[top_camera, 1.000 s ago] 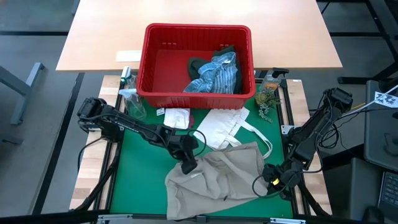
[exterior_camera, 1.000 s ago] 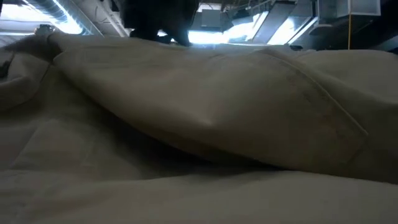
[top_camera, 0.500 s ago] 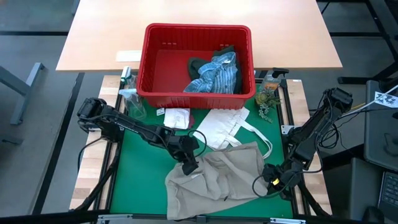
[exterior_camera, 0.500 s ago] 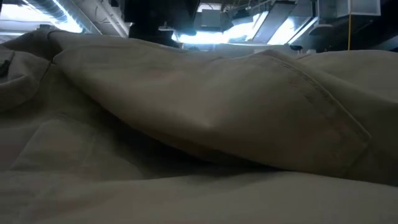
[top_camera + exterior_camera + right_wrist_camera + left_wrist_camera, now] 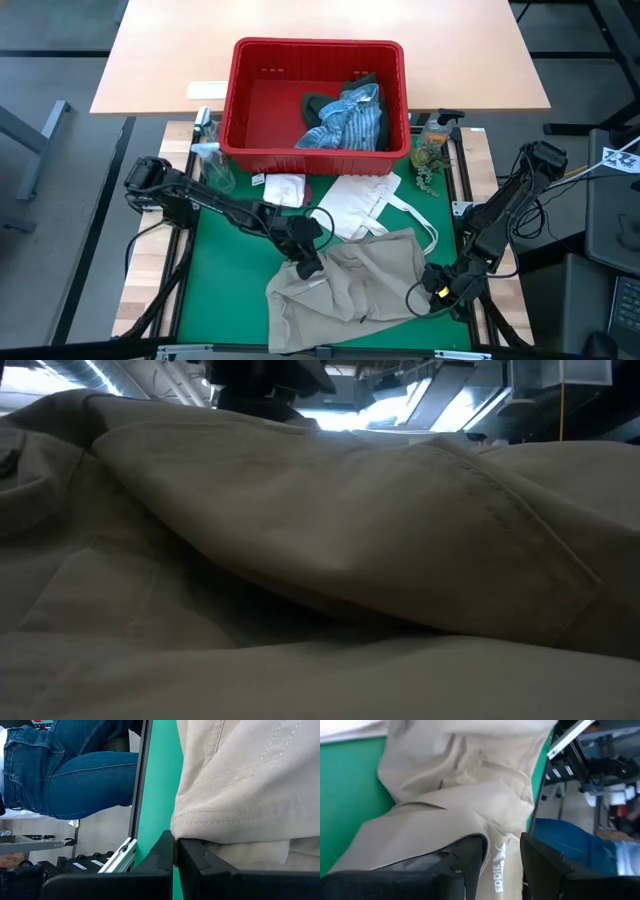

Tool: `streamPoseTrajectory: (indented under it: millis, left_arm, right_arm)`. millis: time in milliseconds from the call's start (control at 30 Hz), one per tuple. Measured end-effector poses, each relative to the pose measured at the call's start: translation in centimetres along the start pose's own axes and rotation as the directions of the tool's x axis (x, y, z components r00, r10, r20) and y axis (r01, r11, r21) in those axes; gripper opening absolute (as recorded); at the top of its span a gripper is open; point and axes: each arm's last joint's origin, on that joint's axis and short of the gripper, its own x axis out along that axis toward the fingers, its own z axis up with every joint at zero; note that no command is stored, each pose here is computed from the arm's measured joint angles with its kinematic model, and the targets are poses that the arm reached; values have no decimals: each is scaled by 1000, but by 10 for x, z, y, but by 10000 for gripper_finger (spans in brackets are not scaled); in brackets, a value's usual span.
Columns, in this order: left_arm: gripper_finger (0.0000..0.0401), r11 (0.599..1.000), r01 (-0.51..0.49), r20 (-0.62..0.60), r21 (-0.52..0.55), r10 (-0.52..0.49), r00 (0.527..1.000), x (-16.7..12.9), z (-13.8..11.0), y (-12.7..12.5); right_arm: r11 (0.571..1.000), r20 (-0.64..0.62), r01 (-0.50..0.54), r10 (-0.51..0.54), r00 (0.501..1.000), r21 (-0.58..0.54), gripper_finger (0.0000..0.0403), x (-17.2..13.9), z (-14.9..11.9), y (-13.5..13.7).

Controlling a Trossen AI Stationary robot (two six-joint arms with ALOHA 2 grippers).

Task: Fold Laundry from Bin
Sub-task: Fold the gray shorts

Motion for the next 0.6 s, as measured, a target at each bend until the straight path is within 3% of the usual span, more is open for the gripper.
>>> streamPoseTrajectory:
  millis: [367,600]
  left_arm:
    - [128,993,-87,6,-76,88,996,17,-7,8]
    - [121,996,-47,1,-72,47,999,31,-7,10]
  right_arm:
    - [1000,14,9,-9,1000,2,5,0,0,0]
    - [1000,23,16,-16,1000,1,5,0,1,-1]
